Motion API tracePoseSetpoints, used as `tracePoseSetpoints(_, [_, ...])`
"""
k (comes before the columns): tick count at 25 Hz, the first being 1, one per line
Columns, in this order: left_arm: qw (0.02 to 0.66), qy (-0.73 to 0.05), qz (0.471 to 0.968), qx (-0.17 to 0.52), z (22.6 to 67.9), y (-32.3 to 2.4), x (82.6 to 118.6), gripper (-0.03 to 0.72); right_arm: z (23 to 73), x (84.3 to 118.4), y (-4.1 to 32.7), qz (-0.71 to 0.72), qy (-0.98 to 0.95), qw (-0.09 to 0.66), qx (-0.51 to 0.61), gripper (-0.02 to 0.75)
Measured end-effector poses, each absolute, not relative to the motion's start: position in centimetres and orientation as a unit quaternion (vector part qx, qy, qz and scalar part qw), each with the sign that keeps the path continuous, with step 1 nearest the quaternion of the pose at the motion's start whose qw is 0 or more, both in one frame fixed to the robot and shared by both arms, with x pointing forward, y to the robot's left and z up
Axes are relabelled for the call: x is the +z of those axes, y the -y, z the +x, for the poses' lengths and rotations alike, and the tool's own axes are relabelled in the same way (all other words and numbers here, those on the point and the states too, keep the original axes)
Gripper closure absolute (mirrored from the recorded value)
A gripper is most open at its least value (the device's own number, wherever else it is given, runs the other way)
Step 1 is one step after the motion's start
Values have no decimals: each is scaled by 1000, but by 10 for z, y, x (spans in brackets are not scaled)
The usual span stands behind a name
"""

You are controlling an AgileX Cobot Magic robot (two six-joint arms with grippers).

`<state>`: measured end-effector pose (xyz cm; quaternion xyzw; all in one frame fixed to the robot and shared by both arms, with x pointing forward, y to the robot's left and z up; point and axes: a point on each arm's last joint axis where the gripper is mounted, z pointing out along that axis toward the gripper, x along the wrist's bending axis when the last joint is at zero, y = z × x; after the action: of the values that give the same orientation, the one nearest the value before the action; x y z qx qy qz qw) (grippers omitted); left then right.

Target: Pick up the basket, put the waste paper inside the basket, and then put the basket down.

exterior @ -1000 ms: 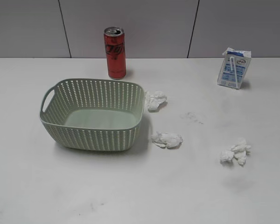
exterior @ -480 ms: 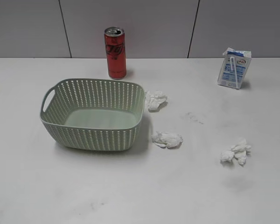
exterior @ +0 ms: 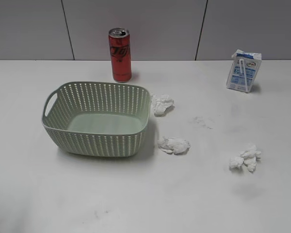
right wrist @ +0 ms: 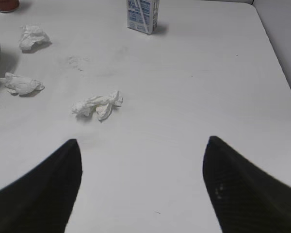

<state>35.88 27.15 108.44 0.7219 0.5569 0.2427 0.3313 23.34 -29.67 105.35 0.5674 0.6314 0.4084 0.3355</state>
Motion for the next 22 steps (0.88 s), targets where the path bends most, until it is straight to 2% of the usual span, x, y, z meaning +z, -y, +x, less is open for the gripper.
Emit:
tracePoseSetpoints(7, [259,-565,765,169,450,-242,1076,222,233,1053,297,567,-631,336,408,150])
tracePoseSetpoints(12, [227,-547,795,132,509,-207,1064,210,233,1053,297,567,-631,336,408,151])
tracePoseSetpoints(19, [154,-544,821,81,574,-177,1020,97,233,1053,297,567,-631,336,408,151])
tracePoseSetpoints(22, [128,-547,825,64,591,-171,998,86,233,1053,297,567,-631,336,408,151])
